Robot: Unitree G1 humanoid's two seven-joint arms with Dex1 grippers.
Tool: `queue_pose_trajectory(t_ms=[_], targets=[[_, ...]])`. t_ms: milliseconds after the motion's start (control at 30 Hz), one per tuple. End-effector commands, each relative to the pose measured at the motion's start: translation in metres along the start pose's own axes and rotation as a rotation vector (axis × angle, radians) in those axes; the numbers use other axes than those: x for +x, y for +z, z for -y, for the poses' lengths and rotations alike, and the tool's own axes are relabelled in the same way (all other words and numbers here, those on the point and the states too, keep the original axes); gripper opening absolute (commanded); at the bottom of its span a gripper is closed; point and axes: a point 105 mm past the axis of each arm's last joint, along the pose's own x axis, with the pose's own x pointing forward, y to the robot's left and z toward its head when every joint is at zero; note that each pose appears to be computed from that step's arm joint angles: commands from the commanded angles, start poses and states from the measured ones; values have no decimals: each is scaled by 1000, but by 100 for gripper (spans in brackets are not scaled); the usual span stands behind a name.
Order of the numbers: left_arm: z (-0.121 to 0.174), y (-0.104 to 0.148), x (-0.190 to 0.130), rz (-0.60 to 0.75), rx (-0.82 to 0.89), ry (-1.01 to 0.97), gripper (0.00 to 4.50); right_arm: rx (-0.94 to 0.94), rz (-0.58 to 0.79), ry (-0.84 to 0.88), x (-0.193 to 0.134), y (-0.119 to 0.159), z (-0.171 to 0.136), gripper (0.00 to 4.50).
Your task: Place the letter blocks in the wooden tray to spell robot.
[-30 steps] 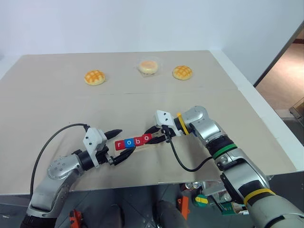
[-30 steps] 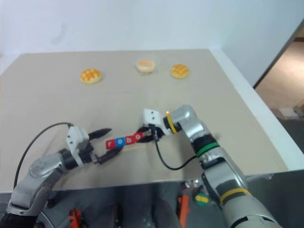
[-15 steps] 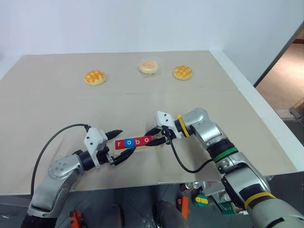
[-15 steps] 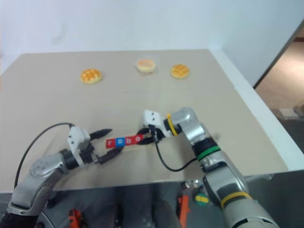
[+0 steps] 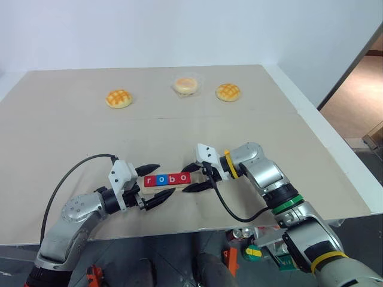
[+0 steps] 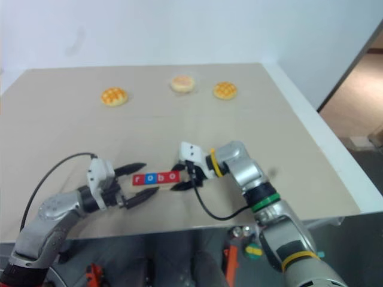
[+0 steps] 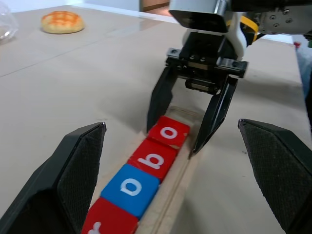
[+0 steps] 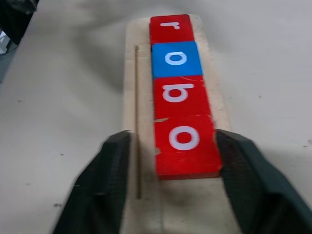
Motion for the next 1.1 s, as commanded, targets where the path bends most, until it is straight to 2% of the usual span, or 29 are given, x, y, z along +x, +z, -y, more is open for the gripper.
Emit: queue_pose_trajectory(t_ms=[33, 133, 300, 567, 633, 867, 1000, 1100], targets=[[3, 8, -1, 21, 27, -31, 450, 68, -66, -15, 4, -20, -4, 438], [2, 6, -3, 14, 29, -34, 450, 64, -64, -30, 2, -20, -2, 438], [0, 4, -9, -2, 36, -33, 450, 64, -18, -104, -19, -8, 9, 438], [1, 1, -12, -15, 47, -51, 450, 115, 73, -79, -51, 16, -6, 438], [3, 0, -12, -21, 58, -76, 450, 121, 106, -128, -63, 18, -4, 438], [18, -5, -15, -78, 106, -220, 450, 224, 239, -508, -116, 12, 26, 438], [28, 4, -10, -91, 95, -333, 450, 250, 225, -974, -165, -16, 32, 438], [30, 8, -7, -92, 91, -372, 450, 292, 214, -1141, -176, -31, 22, 438]])
